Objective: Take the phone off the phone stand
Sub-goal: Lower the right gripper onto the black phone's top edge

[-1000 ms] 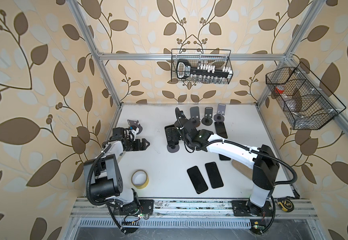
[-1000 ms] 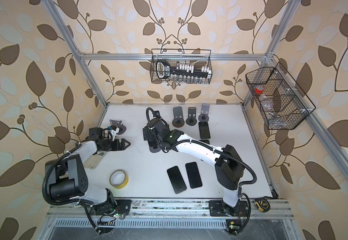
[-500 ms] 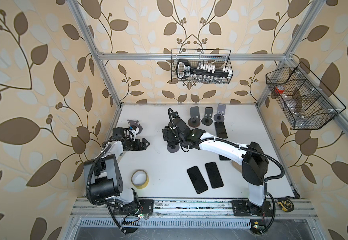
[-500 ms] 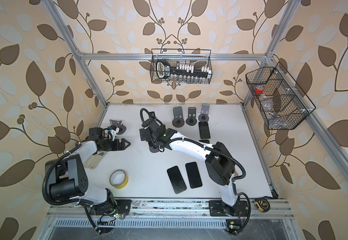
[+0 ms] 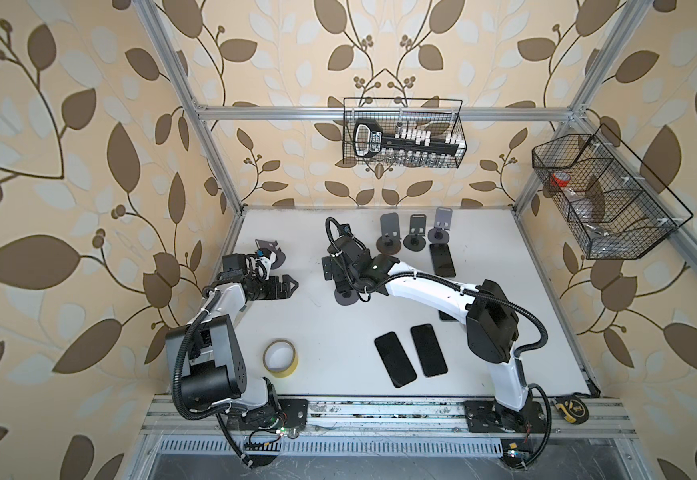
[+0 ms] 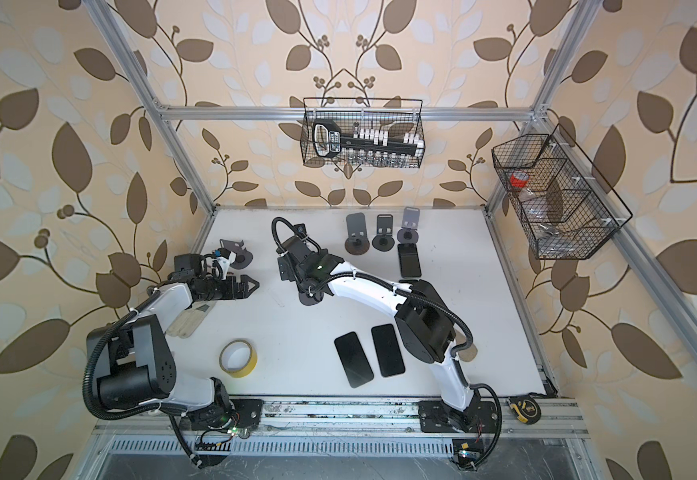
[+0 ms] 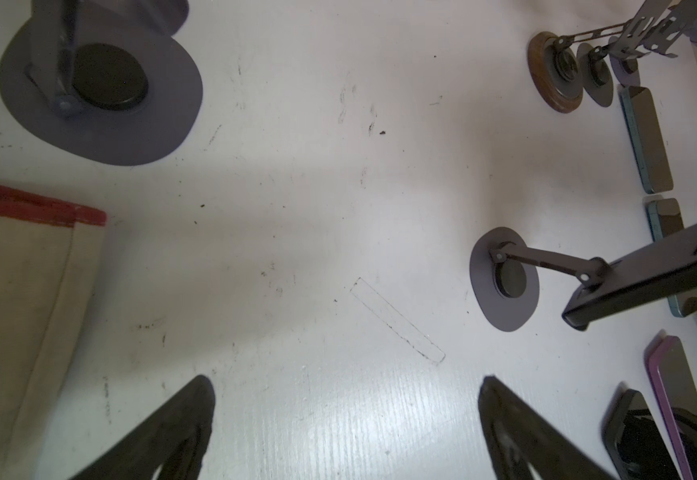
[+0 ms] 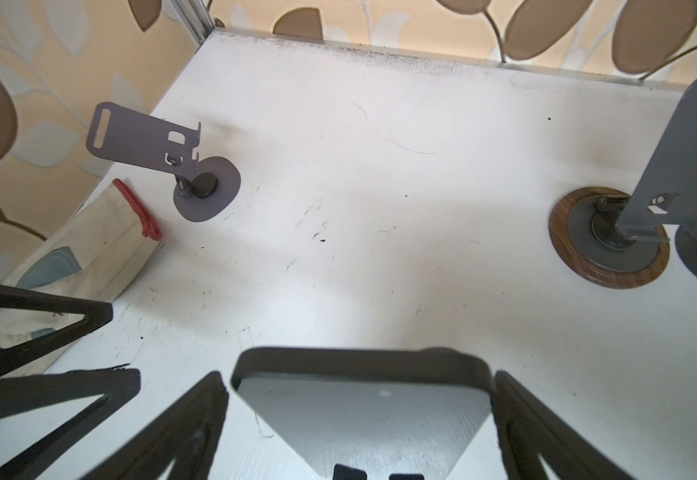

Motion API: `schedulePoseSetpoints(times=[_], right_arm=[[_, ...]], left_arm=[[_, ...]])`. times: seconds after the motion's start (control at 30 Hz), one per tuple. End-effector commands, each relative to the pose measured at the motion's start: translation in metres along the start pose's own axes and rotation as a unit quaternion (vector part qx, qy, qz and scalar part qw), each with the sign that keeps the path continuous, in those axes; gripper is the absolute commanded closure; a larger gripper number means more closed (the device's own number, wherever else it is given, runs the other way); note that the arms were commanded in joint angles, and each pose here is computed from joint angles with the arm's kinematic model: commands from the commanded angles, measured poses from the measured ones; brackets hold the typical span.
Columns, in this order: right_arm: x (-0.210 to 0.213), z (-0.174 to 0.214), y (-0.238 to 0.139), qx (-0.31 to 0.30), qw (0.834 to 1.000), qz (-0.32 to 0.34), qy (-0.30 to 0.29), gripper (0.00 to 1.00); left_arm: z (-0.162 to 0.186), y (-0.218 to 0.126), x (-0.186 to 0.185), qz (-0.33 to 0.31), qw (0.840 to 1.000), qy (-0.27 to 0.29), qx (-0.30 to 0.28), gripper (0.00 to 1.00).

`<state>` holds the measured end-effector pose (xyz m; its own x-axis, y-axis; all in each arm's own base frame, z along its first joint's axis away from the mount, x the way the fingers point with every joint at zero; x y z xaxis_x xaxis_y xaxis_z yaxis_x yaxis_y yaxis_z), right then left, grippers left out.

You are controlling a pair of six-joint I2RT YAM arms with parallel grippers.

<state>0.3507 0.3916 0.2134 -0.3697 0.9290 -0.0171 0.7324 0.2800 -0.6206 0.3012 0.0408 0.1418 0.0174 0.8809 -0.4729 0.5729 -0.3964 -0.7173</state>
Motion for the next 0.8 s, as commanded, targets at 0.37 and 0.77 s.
schedulePoseSetpoints(times=[0.37, 0.77], right_arm=[[-0.0011, 0.0072, 0.0124, 0.023, 0.999, 0.045, 0.002, 0.15], [-0.0016, 0.0094, 0.0146, 0.025, 0.997, 0.066, 0.015, 0.3]], left_arm=[[-0.0034, -0.0075, -0.0021, 0.001, 1.0, 0.009, -0.016, 0.01], [-0.0031, -0.0074, -0.0028, 0.005, 1.0, 0.01, -0.014, 0.01]])
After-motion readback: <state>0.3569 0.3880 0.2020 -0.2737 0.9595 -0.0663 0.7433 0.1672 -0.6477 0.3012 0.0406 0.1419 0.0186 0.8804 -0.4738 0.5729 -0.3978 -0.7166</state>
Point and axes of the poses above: each gripper's point midway between its finger pads, its own y axis out along the fingers, its own x axis along the line the jaws close on, z = x × y, the point moved 7 cm from there along -y, back along the fingers, and after that the axes turned 9 degrees about -y, right-handed, at the moved point
